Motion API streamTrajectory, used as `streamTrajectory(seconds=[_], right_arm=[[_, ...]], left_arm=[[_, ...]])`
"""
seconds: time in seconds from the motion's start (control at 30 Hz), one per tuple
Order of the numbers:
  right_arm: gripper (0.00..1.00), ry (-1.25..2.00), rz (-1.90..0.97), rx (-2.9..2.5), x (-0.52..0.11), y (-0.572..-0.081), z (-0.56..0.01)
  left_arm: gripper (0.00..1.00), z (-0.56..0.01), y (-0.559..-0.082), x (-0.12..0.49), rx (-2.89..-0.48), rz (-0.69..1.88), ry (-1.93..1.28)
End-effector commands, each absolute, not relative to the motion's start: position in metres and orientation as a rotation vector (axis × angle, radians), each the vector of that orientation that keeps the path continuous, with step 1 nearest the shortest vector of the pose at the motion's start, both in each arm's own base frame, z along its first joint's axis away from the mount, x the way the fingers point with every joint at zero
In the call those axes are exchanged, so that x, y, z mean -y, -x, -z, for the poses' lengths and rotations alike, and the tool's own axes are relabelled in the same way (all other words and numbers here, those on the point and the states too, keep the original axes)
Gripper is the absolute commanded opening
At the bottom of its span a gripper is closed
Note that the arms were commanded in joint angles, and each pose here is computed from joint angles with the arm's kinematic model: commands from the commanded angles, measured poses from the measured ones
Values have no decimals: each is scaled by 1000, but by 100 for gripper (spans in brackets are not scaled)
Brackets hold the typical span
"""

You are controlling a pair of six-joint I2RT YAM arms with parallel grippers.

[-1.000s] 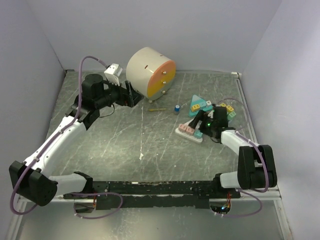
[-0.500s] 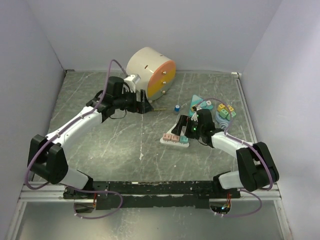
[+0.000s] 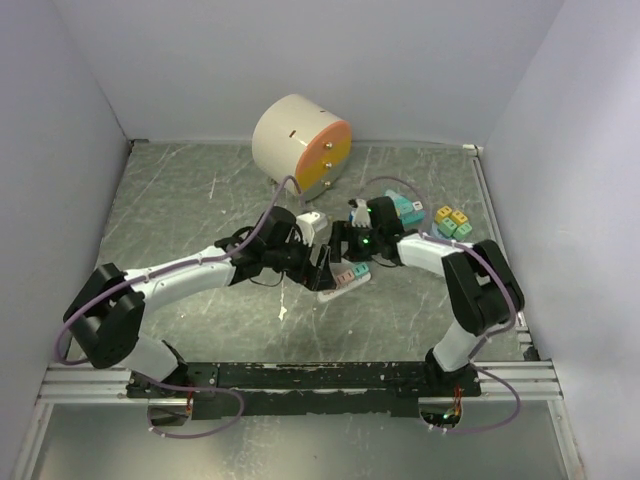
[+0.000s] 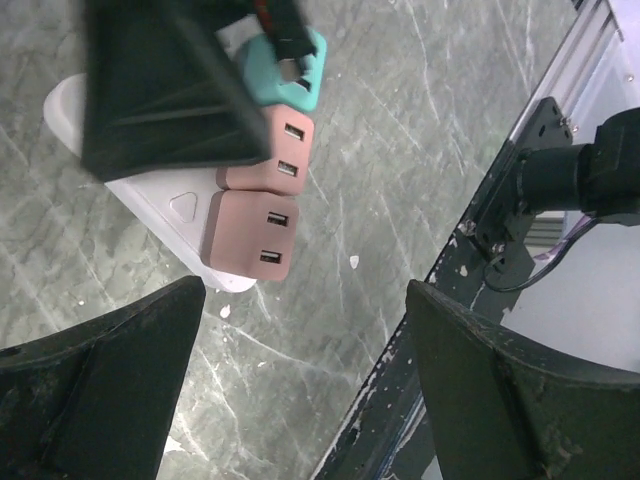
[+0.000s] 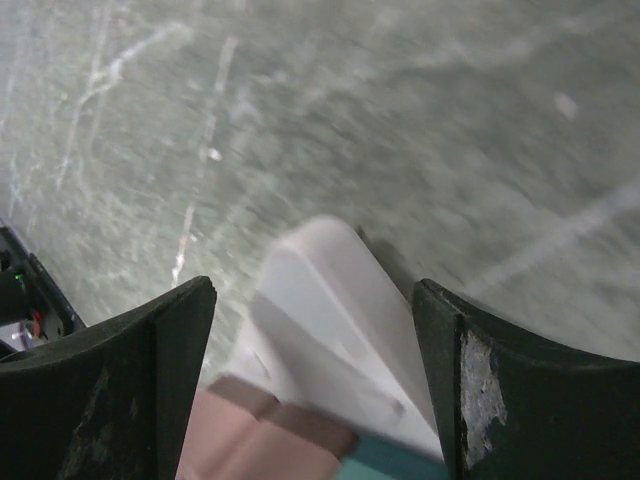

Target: Pull the plug off the socket

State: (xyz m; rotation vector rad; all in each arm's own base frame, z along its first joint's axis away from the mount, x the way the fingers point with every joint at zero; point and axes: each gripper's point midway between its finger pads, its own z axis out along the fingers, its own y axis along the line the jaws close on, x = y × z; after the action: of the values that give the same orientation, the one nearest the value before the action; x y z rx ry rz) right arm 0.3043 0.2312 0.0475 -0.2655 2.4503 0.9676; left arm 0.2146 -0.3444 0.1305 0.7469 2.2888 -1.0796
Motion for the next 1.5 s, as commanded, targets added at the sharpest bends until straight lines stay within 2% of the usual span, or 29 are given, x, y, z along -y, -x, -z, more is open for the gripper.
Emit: streamTrajectory(seconds=[0.0,0.13,0.3,0.4,0.53,0.73,0.77,0.87,1.2,1.47], right_arm=[[80,457,-1011,-2418,-273,-312,-61],[81,395,-942,-2412,-264,-329,-68],[84,122,-1094,-2279,-199,-338,-94],[85,15,-1029,-2256,-160,-332,-96],[85,-64,-918,-2268,-130,-316,-91],[85,-45,-878,-2291,-124,-292,-77],[85,-29,-894,-2287,-127,-290,-77],[85,6,-976,-2258,-138,-286,-81],[82,71,-1161,-2264,-173,-268,-75],[82,107,-1209,-2290,-176,-255,-72]], left_arm=[[94,-138,-216,349,-2141,993,-811],[94,-124,-213,349,-2165,862,-831],[94,-107,-209,365,-2180,586,-917],[94,-93,-216,365,-2184,410,-921],[94,-88,-222,370,-2162,371,-943],[94,-79,-231,374,-2154,303,-972],[98,-77,-231,374,-2157,296,-978],[85,-73,-232,372,-2168,272,-969],[72,-72,-227,360,-2179,264,-962],[55,-70,-223,355,-2186,274,-959]])
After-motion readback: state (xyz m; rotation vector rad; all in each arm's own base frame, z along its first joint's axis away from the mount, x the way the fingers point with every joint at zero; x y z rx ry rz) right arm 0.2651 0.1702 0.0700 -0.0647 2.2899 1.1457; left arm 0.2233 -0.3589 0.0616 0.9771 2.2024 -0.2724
